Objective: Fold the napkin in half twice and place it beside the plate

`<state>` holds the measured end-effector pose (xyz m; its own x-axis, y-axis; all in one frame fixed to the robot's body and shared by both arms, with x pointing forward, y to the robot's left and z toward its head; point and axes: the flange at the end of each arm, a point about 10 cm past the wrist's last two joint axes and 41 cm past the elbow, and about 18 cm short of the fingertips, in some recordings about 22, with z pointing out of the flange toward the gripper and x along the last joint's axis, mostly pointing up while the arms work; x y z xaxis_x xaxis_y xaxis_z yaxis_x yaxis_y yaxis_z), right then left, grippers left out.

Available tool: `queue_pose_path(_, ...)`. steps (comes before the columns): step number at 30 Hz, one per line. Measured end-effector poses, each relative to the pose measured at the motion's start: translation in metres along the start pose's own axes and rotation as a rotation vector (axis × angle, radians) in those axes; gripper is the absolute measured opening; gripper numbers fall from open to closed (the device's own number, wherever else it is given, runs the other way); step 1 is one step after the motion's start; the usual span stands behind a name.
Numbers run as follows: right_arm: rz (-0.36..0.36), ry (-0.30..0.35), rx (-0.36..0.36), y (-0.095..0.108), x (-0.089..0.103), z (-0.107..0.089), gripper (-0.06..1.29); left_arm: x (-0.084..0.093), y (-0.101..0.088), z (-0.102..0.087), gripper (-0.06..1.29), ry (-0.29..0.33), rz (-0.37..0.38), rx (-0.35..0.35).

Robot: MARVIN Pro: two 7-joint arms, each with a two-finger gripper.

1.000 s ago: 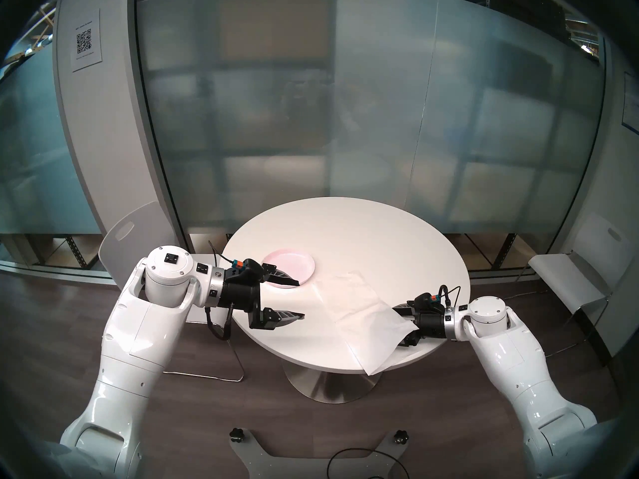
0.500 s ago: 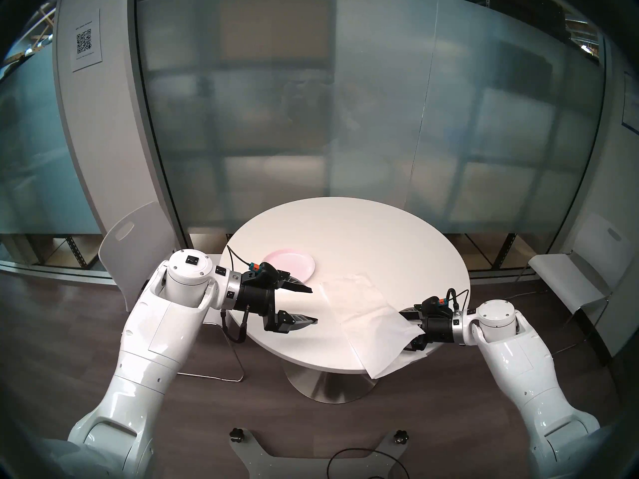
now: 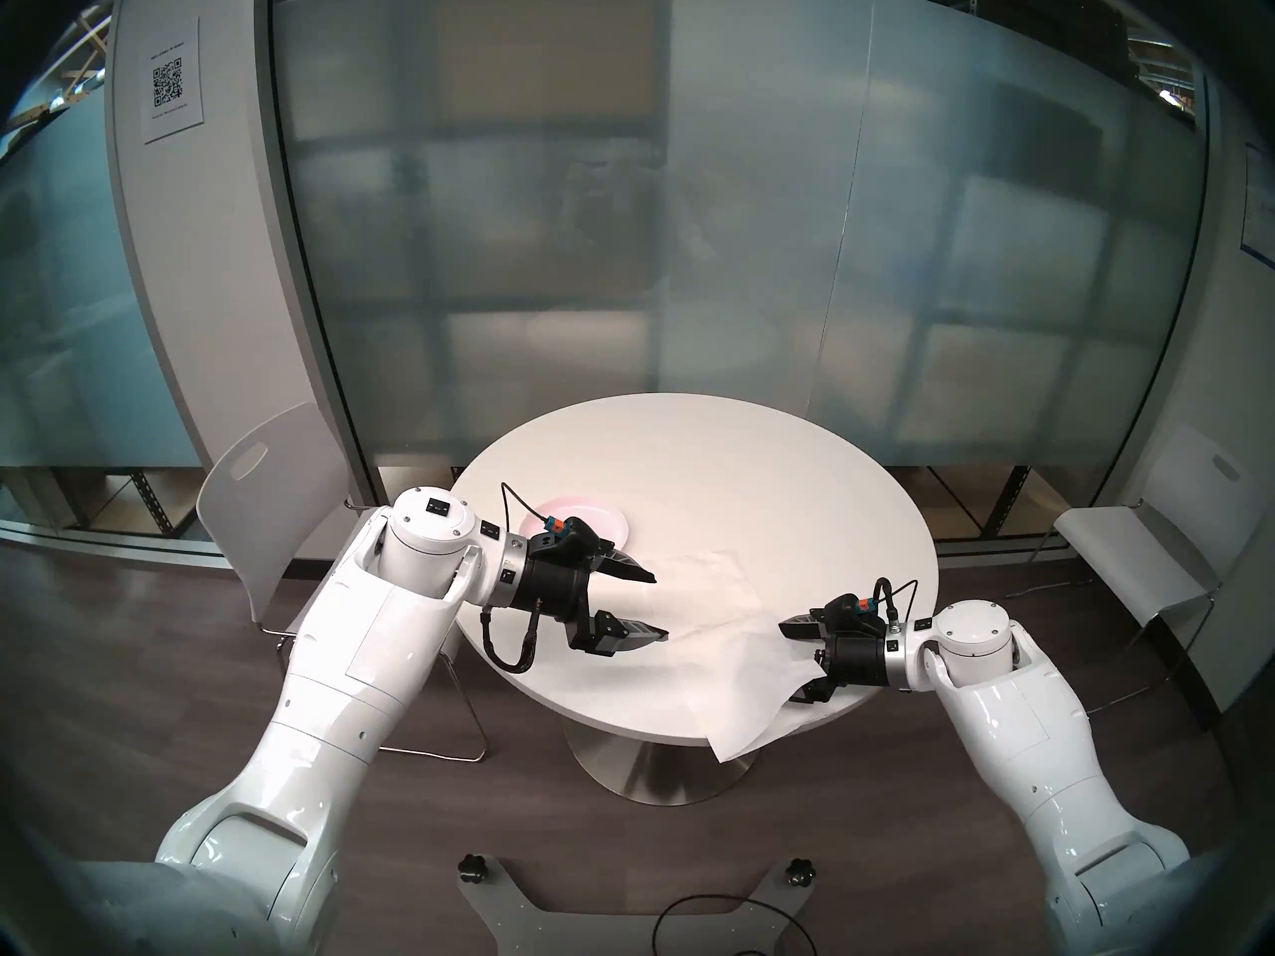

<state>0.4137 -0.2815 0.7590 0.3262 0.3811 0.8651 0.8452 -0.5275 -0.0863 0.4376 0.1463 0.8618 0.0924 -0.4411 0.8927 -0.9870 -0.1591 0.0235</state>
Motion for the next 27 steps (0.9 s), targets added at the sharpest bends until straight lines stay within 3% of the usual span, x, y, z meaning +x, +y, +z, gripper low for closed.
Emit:
queue_pose_path(12,-0.009,0.022,-0.015,-0.004,0.008,0.021,1.22,-0.001,-0.01,0.019,1.21,-0.06,-0.013,-0.017)
queue_pose_path(20,-0.015,0.033,-0.01,-0.009,0.012,0.027,1.22,-0.017,-0.008,0.039,1.21,-0.111,-0.044,-0.056)
queue_pose_path(27,-0.022,0.039,-0.003,-0.012,0.015,0.027,1.22,-0.028,-0.015,0.05,1.21,-0.135,-0.066,-0.037)
